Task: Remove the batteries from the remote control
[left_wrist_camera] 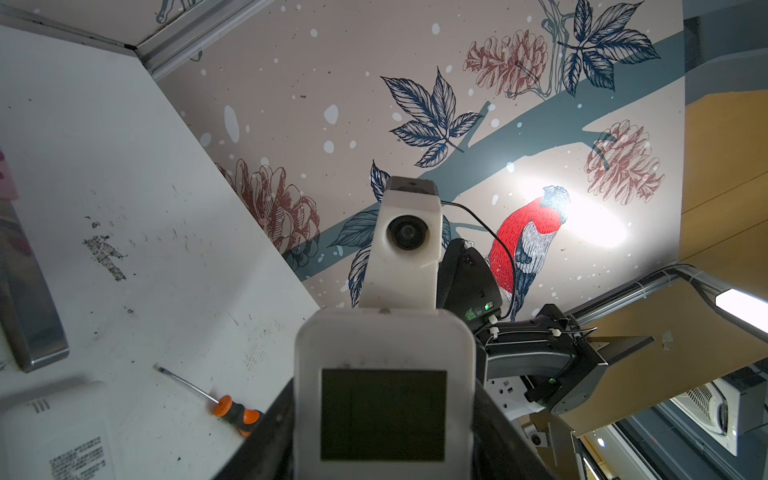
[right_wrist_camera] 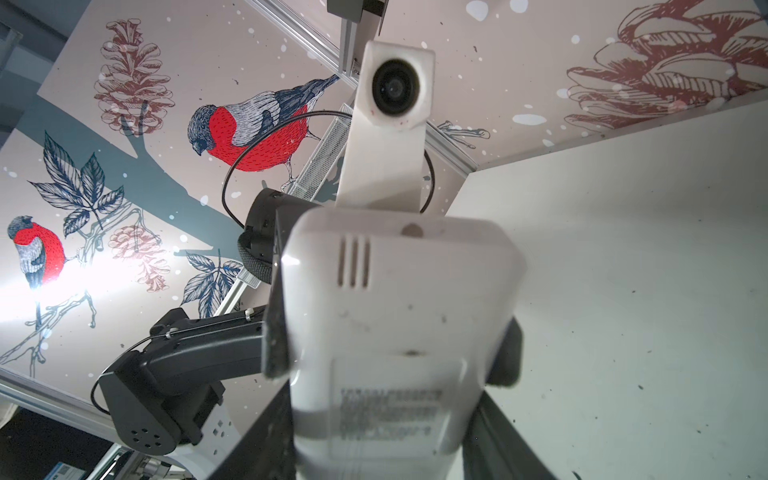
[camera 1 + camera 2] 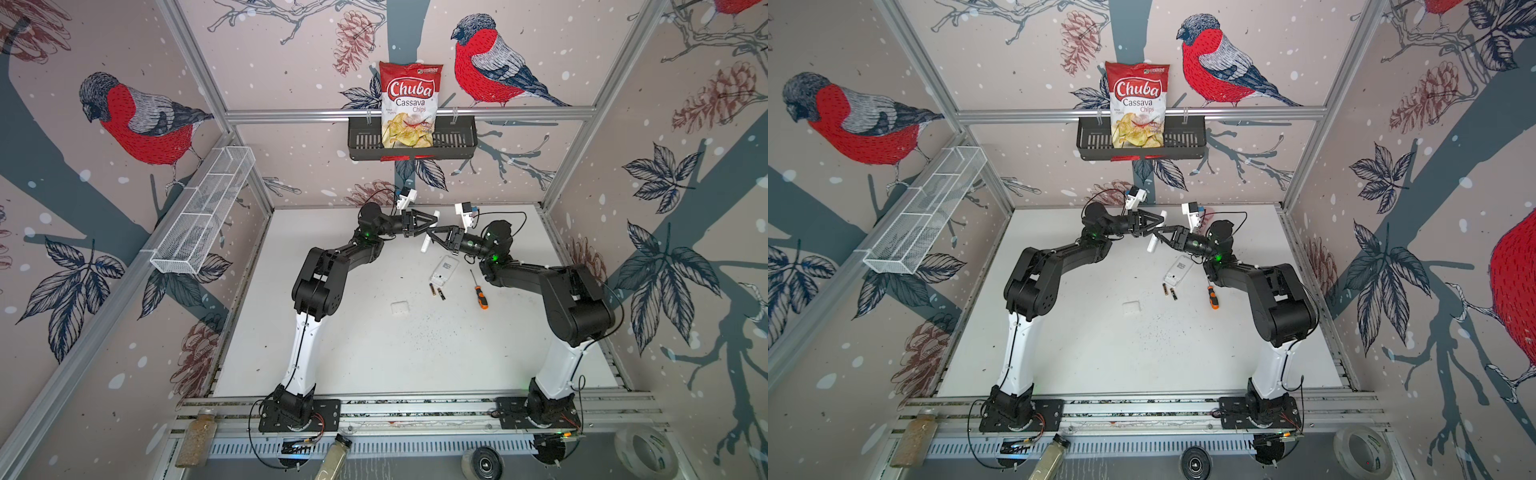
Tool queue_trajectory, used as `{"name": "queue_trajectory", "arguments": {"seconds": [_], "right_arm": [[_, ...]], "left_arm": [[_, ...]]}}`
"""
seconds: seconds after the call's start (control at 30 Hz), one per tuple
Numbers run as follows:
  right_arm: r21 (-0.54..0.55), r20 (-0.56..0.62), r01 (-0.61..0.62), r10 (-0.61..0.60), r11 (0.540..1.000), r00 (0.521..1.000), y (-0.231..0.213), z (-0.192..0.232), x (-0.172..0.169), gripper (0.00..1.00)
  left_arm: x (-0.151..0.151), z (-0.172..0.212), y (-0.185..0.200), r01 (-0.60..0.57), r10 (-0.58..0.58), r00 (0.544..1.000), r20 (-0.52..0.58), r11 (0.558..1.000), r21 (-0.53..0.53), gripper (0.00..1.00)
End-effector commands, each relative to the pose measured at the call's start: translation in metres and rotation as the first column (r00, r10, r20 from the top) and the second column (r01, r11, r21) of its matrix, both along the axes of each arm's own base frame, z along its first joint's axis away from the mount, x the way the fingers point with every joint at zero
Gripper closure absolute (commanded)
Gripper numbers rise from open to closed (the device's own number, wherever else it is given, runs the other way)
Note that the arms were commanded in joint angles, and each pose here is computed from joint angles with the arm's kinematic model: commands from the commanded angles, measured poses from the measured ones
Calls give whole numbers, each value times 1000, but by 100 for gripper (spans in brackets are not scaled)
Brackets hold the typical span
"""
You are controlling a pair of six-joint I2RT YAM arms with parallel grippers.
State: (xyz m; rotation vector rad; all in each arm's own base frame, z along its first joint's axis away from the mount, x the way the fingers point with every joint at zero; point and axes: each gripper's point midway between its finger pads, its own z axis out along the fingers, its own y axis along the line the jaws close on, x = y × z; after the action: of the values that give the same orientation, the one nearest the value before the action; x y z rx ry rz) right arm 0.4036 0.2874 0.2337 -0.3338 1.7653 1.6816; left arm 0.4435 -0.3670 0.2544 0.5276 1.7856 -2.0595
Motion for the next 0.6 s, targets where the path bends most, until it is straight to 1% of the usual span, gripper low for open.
{"name": "queue_trajectory", "arguments": {"seconds": [0.0,0.2,0.43,0.5,0.53,0.57], "right_arm": [[16,62,-6,5,1000,998,1,9,-1,46],[31,54,-15,13,999,998,1,8,-2,56],[32,58,-14,12,999,998,1,10,-2,61],[31,58,-14,12,999,998,1,10,-3,62],[29,56,-13,11,1000,998,1,9,-3,62],[27,55,-9,7,1000,998,0,9,-3,62]], "left_arm": [[-5,7,2,18,-17,1000,25,1000,-20,57],[-5,5,2,22,-22,1000,13,999,-27,57],[-5,5,2,22,-21,1000,13,999,-27,57],[-6,5,3,22,-21,1000,16,999,-29,51],[-6,5,3,21,-21,1000,17,999,-29,46],[-6,5,3,21,-20,1000,19,999,-30,37]]}}
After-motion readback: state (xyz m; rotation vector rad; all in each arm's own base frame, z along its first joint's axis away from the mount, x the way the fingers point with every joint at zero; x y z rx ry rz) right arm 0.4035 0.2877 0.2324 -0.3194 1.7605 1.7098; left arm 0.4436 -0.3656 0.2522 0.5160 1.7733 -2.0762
